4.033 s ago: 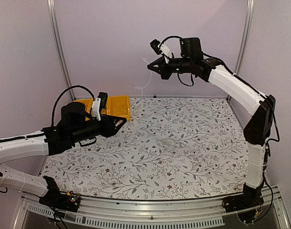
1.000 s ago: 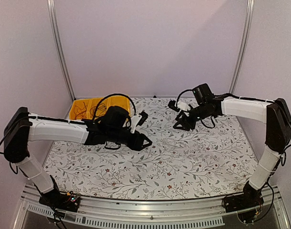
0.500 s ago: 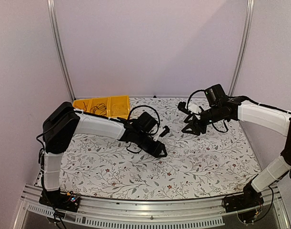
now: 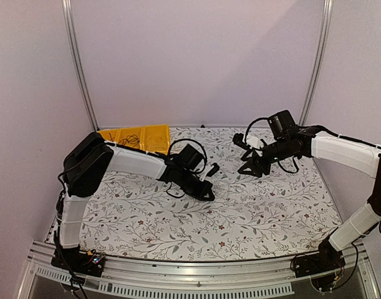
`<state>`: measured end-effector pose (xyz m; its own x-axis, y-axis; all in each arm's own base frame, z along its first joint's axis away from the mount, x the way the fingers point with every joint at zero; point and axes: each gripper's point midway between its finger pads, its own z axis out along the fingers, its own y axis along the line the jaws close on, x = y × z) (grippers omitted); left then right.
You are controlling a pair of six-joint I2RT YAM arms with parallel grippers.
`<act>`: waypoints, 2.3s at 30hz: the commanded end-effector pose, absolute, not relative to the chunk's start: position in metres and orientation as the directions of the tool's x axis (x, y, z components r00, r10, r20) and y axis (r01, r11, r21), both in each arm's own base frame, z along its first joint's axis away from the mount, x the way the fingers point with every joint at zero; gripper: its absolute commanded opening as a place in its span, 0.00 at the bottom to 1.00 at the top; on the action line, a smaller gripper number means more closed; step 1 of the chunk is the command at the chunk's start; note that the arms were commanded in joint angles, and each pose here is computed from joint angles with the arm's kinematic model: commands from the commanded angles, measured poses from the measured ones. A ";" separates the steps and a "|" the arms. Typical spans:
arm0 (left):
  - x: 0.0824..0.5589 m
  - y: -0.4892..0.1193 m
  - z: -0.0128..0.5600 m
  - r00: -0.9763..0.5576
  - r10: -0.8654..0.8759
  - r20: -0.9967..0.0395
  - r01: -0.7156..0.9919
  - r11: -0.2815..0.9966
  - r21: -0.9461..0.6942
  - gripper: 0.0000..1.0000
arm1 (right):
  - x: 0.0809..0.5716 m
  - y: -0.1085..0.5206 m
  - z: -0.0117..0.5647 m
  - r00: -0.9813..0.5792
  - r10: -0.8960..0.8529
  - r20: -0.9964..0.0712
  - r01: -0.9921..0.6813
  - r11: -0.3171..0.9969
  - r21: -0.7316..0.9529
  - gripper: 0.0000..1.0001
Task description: Untangle the cables
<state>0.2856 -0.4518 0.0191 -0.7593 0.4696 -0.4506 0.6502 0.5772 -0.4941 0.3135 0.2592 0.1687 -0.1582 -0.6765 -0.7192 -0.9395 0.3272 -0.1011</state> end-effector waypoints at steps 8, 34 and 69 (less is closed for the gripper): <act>0.287 -0.447 0.049 -0.762 0.424 -0.490 0.646 0.553 -0.526 0.00 | 0.325 0.267 0.177 -0.150 -0.657 -0.739 -0.940 0.326 -0.099 0.58; 0.302 -0.469 0.117 -0.706 0.351 -0.615 0.701 0.468 -0.538 0.00 | 0.321 0.271 0.214 -0.077 -0.605 -0.793 -0.941 0.306 -0.142 0.61; 0.309 -0.435 0.467 -0.059 -0.051 -0.997 0.870 0.486 -0.077 0.00 | 0.296 0.367 0.193 -0.187 -0.395 -0.899 -0.981 0.031 0.191 0.23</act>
